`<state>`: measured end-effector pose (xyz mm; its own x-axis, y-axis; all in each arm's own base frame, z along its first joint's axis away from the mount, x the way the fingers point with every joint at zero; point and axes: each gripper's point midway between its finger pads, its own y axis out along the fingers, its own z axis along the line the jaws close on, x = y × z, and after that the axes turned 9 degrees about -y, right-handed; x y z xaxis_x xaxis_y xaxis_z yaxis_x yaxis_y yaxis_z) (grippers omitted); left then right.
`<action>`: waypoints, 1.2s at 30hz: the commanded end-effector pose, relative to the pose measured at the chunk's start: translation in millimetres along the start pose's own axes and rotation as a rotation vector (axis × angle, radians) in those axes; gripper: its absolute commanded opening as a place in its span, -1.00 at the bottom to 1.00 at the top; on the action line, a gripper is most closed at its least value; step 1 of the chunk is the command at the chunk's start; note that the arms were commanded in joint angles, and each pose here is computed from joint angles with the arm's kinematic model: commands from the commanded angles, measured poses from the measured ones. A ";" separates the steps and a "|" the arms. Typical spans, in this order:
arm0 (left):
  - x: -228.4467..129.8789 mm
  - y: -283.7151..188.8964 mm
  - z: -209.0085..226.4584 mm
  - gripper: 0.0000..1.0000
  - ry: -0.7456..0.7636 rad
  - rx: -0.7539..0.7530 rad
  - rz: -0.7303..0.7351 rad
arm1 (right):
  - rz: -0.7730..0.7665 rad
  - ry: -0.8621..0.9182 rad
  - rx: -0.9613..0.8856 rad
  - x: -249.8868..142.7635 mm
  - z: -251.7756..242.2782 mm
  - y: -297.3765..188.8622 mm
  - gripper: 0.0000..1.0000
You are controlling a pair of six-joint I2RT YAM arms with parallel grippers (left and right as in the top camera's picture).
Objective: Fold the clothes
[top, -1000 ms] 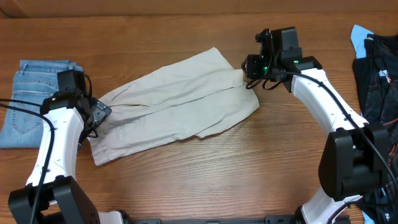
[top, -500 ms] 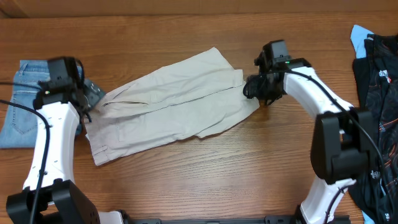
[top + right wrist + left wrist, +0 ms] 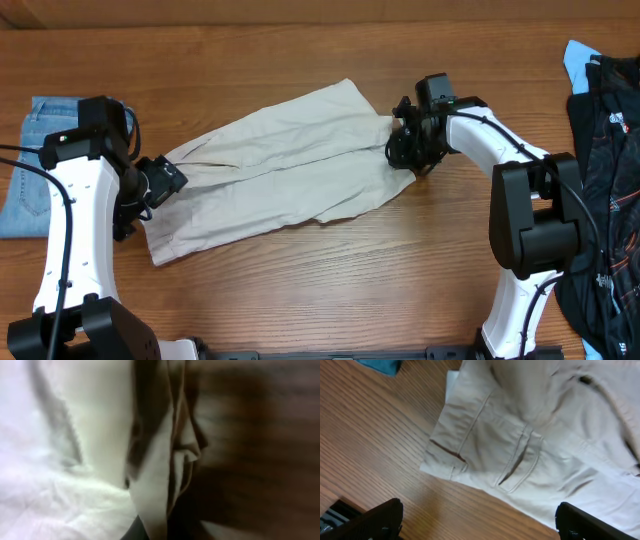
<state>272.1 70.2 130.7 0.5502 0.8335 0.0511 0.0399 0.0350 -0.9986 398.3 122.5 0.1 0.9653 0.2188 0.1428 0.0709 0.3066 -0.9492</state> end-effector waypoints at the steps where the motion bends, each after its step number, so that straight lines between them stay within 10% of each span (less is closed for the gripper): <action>1: -10.1 13.6 4.4 1.00 0.046 0.018 0.048 | 0.078 0.281 -0.304 -30.4 -65.8 -9.7 -0.92; 15: -1.9 24.0 -55.8 1.00 0.216 -0.134 -0.098 | 0.164 0.618 -0.524 -86.2 -95.2 -75.1 -0.92; 24: -6.7 15.9 -91.5 1.00 0.436 -0.310 -0.099 | -0.037 0.583 -0.490 -54.4 -87.7 -112.3 0.27; 36: -8.4 16.7 -89.4 1.00 0.440 -0.299 -0.093 | -0.084 0.448 -0.395 -29.7 -81.1 -101.1 0.22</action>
<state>344.5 17.9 119.0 0.8084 0.5476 0.2158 0.3197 -0.1007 -0.9422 382.4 10.1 75.6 0.9524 -0.2406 0.1871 0.1702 -0.0893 -0.9814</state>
